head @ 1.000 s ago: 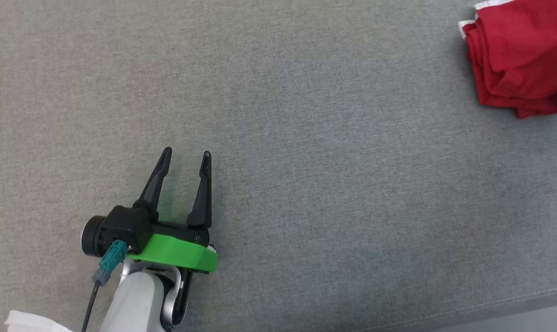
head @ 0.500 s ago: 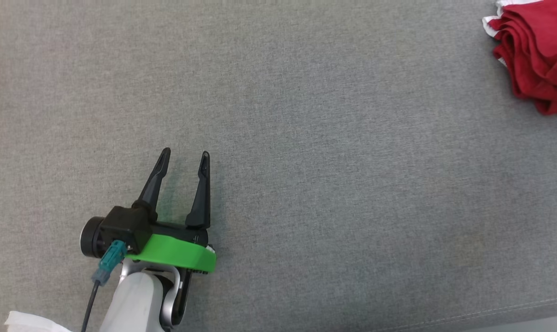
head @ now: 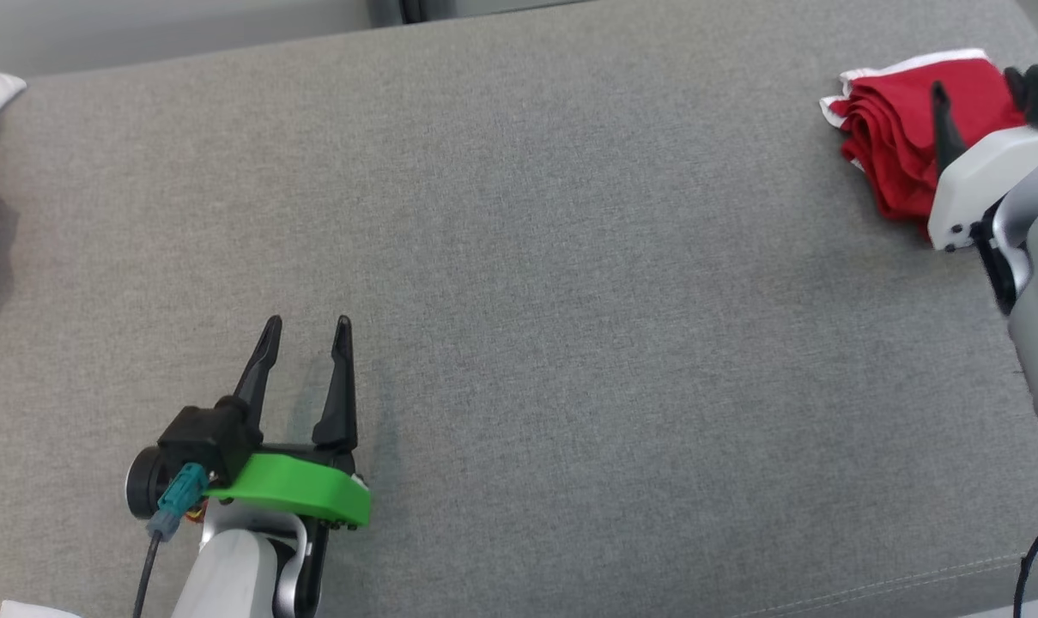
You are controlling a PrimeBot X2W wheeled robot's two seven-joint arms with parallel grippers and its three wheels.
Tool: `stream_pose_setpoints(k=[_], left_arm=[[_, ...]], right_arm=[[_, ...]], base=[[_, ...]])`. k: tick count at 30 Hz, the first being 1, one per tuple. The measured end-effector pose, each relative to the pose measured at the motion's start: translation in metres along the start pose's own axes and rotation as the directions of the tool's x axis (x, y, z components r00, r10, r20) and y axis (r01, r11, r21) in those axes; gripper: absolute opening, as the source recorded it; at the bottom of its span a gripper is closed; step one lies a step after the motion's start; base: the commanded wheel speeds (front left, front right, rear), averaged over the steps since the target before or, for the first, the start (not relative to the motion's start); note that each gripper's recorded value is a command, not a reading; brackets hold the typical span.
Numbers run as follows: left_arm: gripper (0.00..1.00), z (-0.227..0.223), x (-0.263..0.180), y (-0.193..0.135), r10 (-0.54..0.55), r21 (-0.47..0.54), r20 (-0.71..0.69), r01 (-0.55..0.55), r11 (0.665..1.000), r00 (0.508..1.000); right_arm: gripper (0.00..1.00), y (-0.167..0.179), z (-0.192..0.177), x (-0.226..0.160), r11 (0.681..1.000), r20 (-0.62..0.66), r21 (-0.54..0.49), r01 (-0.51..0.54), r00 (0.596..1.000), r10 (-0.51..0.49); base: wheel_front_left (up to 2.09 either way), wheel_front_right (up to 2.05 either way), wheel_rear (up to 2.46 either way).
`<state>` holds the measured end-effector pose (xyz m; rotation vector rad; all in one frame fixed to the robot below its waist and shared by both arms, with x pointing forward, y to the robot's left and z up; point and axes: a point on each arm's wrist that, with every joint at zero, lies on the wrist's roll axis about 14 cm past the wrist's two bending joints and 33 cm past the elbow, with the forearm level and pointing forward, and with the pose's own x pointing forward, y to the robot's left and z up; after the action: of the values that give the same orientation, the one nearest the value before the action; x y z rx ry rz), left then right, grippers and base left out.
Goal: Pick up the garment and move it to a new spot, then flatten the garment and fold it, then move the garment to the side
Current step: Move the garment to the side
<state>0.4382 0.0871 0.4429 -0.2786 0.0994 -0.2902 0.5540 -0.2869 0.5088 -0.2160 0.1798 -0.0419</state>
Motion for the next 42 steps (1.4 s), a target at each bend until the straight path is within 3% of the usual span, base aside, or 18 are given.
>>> stream_pose_setpoints(k=[9,19,31,42], left_arm=[[1.0,0.013,-0.037,0.024,0.104,0.01,0.018,-0.104,0.994,0.994],[1.0,0.019,-0.084,0.039,0.186,0.003,0.039,-0.187,0.982,0.982],[1.0,0.02,-0.115,0.036,0.215,-0.026,0.062,-0.213,0.977,0.975],[1.0,0.015,-0.123,0.032,0.227,-0.049,0.051,-0.225,0.973,0.972]], right_arm=[[1.0,0.046,0.029,-0.049,0.991,0.171,0.109,-0.081,0.983,0.061],[1.0,0.09,0.018,-0.114,0.967,0.259,0.221,-0.128,0.963,0.069],[1.0,0.114,0.0,-0.166,0.94,0.285,0.29,-0.179,0.954,0.094],[1.0,0.119,-0.019,-0.188,0.919,0.253,0.347,-0.188,0.962,0.101]], base=[[0.0,0.0,0.0],[0.0,0.0,0.0],[0.0,0.0,0.0],[0.0,0.0,0.0]])
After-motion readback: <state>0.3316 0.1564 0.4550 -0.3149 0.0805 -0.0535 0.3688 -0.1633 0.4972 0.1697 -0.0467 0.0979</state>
